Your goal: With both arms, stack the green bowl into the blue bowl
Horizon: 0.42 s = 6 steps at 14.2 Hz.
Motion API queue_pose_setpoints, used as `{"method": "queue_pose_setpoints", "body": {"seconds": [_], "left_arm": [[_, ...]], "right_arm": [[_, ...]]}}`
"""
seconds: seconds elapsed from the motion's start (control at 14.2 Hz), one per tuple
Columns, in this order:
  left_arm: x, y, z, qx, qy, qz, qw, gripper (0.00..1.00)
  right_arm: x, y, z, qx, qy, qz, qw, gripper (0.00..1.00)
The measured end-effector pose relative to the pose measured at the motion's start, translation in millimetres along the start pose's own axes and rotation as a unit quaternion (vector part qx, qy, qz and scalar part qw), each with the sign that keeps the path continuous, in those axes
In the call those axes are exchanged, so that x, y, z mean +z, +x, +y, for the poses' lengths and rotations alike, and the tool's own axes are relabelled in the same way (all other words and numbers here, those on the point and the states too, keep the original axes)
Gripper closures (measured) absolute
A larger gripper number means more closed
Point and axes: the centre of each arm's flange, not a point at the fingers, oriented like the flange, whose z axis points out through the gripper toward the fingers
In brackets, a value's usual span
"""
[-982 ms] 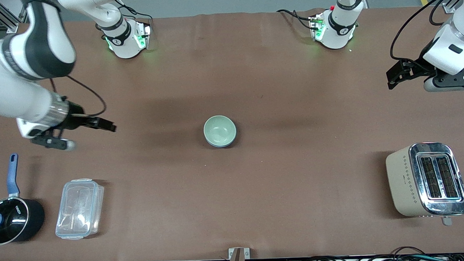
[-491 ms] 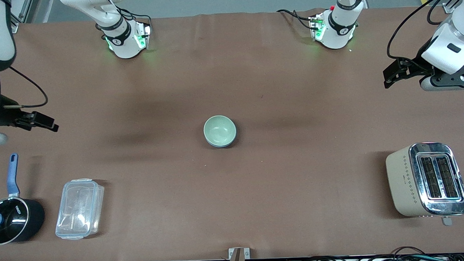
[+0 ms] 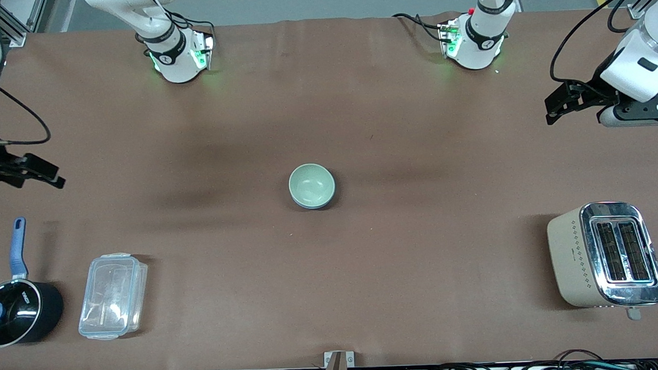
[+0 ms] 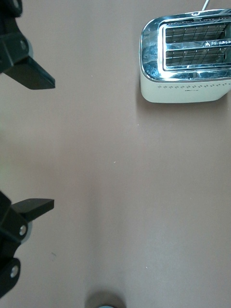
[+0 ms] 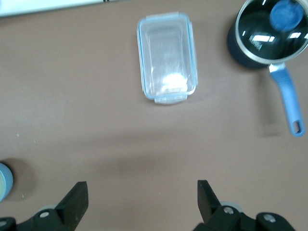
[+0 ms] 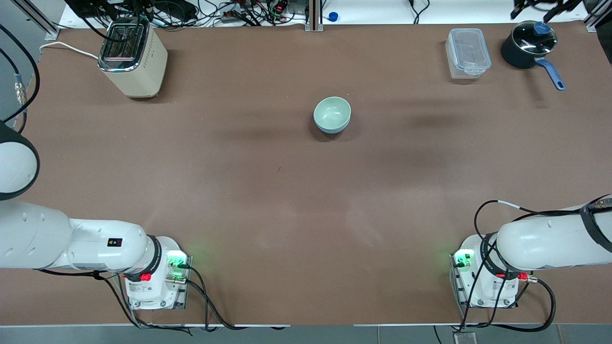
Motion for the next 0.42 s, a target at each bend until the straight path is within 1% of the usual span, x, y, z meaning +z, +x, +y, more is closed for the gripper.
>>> {"method": "queue_pose_setpoints", "body": {"seconds": [0.07, 0.14, 0.28, 0.42], "left_arm": [[0.0, 0.0, 0.0, 0.000, 0.000, 0.000, 1.000, 0.00], [-0.1, 0.1, -0.1, 0.000, 0.000, 0.000, 1.000, 0.00], [-0.1, 0.1, -0.1, 0.000, 0.000, 0.000, 1.000, 0.00], [-0.1, 0.1, 0.0, 0.000, 0.000, 0.000, 1.000, 0.00]], "right_arm": [[-17.3, 2.0, 3.1, 0.000, -0.001, 0.008, 1.000, 0.00], [-31.8, 1.5, 6.2, 0.000, -0.001, 0.007, 1.000, 0.00], [-46.4, -0.7, 7.7, -0.002, -0.001, 0.000, 1.000, 0.00], [-44.5, -2.6, 7.4, -0.012, -0.002, -0.012, 1.000, 0.00]]}}
